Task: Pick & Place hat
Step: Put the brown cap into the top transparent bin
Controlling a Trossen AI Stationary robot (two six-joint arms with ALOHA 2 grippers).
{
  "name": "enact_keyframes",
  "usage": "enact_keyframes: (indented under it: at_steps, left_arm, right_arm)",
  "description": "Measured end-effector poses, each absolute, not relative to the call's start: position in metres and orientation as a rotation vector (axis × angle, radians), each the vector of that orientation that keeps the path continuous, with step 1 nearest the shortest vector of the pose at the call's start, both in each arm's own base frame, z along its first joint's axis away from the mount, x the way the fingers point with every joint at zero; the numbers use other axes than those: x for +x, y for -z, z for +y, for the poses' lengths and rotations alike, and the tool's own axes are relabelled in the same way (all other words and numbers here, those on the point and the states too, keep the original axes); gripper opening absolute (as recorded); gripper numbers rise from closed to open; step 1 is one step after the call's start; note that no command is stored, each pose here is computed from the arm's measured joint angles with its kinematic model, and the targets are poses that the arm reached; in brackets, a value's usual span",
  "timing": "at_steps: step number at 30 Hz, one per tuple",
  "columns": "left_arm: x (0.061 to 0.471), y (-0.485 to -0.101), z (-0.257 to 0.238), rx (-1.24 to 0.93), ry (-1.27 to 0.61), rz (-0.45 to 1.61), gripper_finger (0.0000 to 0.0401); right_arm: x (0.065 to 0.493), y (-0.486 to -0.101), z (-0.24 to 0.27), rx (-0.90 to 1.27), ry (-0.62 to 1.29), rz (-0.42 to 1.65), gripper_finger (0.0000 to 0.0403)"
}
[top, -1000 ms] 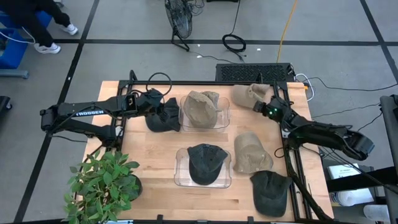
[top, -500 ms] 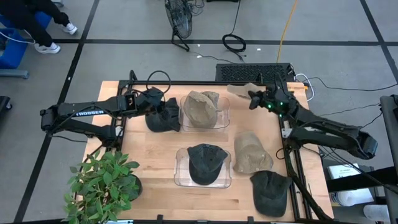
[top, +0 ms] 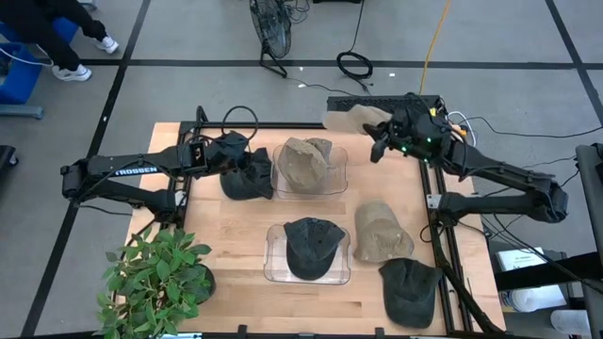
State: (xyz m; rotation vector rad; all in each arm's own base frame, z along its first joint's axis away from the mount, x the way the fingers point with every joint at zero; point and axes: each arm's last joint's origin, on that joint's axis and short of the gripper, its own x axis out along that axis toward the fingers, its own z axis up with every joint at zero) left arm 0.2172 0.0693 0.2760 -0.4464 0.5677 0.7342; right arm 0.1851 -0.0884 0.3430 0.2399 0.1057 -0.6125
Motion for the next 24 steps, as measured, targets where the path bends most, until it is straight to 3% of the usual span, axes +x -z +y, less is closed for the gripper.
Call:
enact_keyframes:
  at_steps: [18,21,24]
  left_arm:
    - [0.191,-0.299,0.066,-0.478,-0.639,0.488,0.0005]
    - [0.188,-0.302,0.065,-0.478,-0.637,0.473,0.0005]
    - [0.188,-0.302,0.065,-0.479,-0.637,0.474,0.0003]
  right_arm:
    - [0.290,-0.396,-0.070,-0.075,0.213,0.368,0.0000]
    - [0.296,-0.389,-0.053,-0.157,0.102,0.438,0.0000]
    - [0.291,-0.365,-0.044,-0.201,0.028,0.680,0.0000]
